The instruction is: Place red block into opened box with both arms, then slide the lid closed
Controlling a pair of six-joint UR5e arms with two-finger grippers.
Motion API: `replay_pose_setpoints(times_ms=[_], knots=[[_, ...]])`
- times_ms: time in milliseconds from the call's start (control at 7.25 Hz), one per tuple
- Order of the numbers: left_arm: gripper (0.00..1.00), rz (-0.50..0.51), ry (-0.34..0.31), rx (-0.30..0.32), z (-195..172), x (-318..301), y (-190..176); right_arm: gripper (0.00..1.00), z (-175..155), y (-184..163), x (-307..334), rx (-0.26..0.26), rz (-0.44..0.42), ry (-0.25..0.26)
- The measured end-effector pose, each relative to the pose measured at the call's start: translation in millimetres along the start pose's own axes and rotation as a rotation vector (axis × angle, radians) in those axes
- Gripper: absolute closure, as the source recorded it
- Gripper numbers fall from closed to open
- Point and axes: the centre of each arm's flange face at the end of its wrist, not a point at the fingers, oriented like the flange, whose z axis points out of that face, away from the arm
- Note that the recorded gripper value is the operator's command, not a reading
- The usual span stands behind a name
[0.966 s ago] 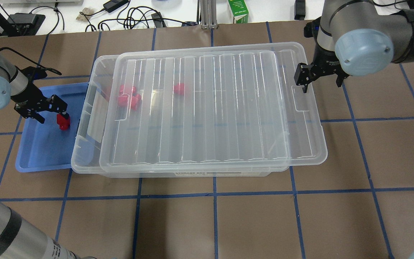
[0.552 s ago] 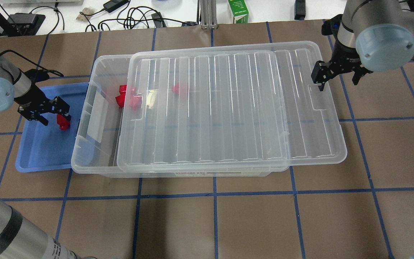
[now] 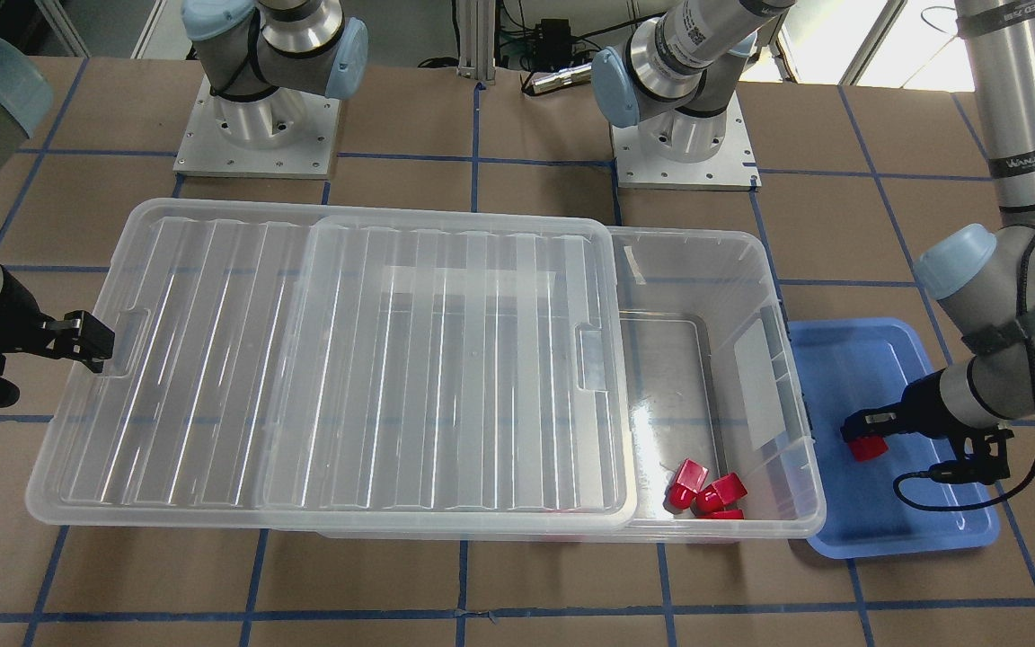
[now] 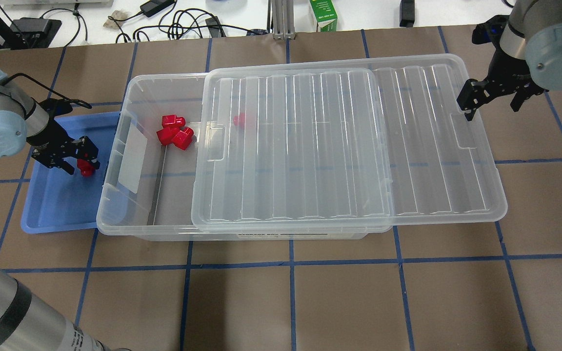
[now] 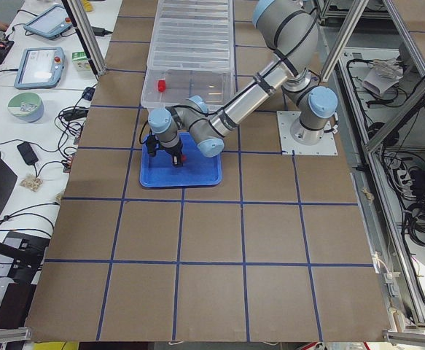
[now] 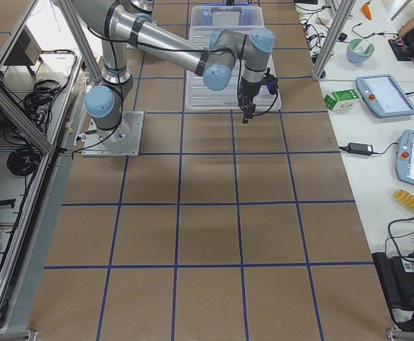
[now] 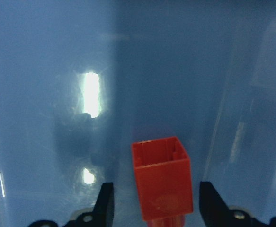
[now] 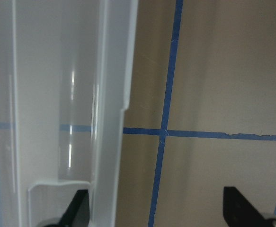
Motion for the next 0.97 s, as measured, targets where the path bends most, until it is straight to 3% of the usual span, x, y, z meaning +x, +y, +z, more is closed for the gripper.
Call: replay_pose_setpoints(times_ms=[276, 552, 690, 966], knots=[[0.99, 0.01, -0.014, 0.02, -12, 1, -2, 0.0, -1, 2, 3, 0.002, 0.005, -0.001], [1.0, 0.058, -0.086, 0.07, -81, 13, -9, 0.0, -13, 2, 0, 0.024, 0.009, -0.013], [1.0, 0.098, -0.099, 0.079, -133, 30, -6, 0.0, -33, 5, -6, 0.061, 0.01, -0.046], [0.99, 0.184, -0.096, 0.076, -225, 104, 23, 0.0, -95, 30, -26, 0.099, 0.051, -0.167]])
